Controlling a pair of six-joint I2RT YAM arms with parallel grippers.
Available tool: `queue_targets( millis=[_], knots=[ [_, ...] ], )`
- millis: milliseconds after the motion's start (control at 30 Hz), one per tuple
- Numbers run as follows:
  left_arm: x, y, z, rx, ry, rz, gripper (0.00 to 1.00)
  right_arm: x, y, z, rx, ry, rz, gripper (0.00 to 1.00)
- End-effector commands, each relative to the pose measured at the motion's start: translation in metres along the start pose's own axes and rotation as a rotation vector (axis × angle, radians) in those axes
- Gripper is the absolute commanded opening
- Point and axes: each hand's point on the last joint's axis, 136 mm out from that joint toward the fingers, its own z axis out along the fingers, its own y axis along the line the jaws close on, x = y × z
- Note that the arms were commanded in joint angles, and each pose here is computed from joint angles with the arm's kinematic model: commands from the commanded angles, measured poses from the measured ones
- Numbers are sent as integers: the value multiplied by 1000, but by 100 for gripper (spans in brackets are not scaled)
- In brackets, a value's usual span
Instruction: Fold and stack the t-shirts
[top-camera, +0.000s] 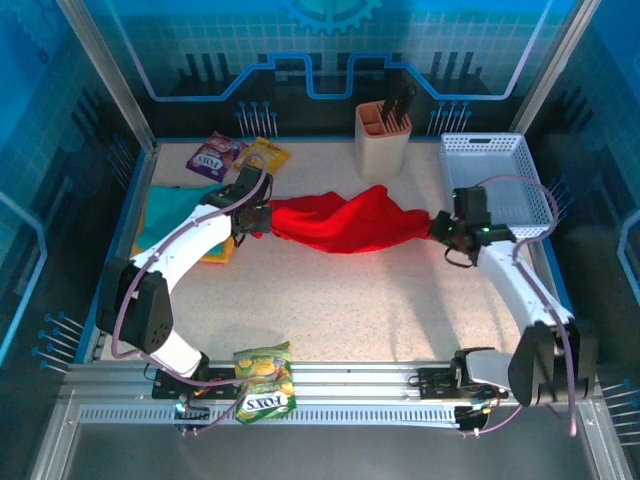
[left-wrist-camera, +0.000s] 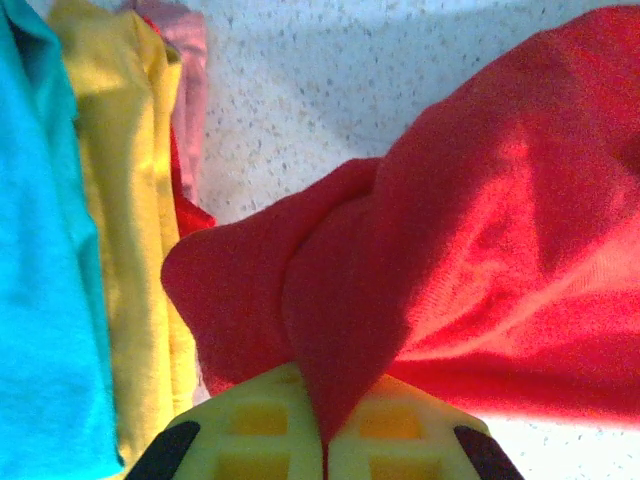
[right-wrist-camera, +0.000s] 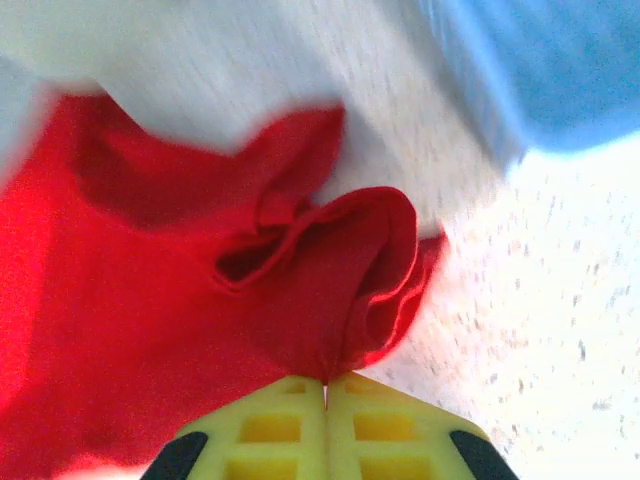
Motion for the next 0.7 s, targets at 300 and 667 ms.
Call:
queue_targets(
  millis=[300, 667],
  knots=[
    [-5, 10, 3, -57, 33, 85, 26, -34, -12, -38, -89, -20, 143, 0],
    [18, -17, 14, 101, 117, -17, 55, -28, -15, -37, -116, -5, 171, 0]
  ],
)
